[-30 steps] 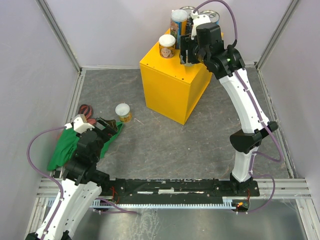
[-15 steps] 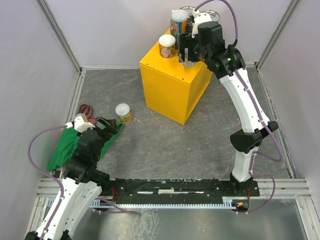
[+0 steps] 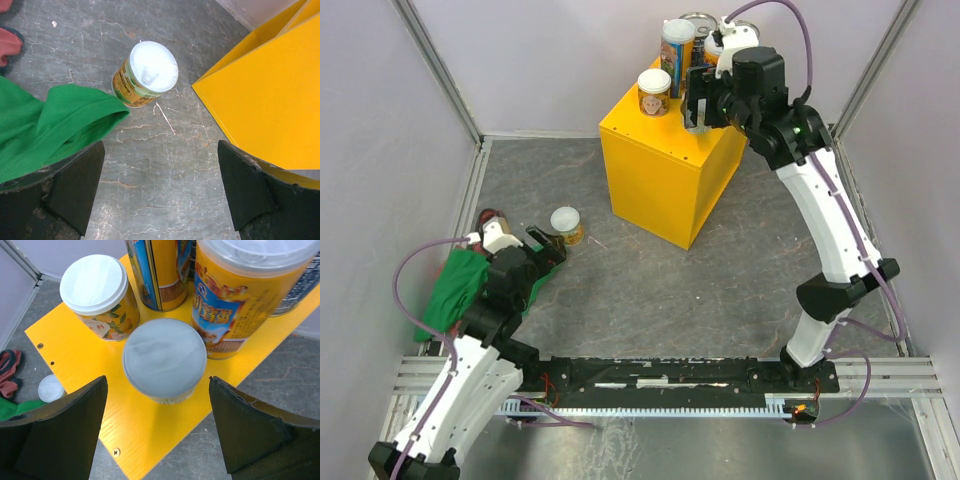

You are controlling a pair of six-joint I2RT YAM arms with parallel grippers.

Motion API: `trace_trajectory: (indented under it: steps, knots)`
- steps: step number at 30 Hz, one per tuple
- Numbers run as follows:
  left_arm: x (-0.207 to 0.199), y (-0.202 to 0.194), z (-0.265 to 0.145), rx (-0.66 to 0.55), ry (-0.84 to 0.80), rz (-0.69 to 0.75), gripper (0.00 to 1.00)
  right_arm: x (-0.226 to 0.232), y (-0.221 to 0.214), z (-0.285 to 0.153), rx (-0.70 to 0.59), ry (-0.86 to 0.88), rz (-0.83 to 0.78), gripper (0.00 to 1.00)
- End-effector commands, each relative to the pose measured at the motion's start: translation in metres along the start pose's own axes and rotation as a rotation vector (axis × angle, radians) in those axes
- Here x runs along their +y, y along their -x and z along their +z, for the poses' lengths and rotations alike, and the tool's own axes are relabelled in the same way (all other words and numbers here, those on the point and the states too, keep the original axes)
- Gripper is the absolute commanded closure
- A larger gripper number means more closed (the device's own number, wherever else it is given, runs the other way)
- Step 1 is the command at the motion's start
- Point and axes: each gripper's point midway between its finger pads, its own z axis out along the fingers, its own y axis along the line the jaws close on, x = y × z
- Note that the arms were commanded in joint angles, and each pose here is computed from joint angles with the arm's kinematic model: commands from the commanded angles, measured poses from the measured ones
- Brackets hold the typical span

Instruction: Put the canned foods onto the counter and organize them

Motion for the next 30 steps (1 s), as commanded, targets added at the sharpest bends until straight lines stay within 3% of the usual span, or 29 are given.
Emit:
trace_trajectory:
  steps: [1,15,30]
  knots:
    - [-0.011,-0.002,0.016,0.001,-0.036,0.02,0.01,0.002,0.033,-0.032,-0.118,0.034,0.034,0.11]
    - [0.023,-0.055,0.071,0.132,0.141,0.165,0.04,0.007,0.027,-0.052,-0.121,0.07,0.036,0.11]
    - [0.012,-0.074,0.11,0.075,0.237,0.321,0.0,0.011,0.02,-0.049,-0.105,0.093,0.045,0.11]
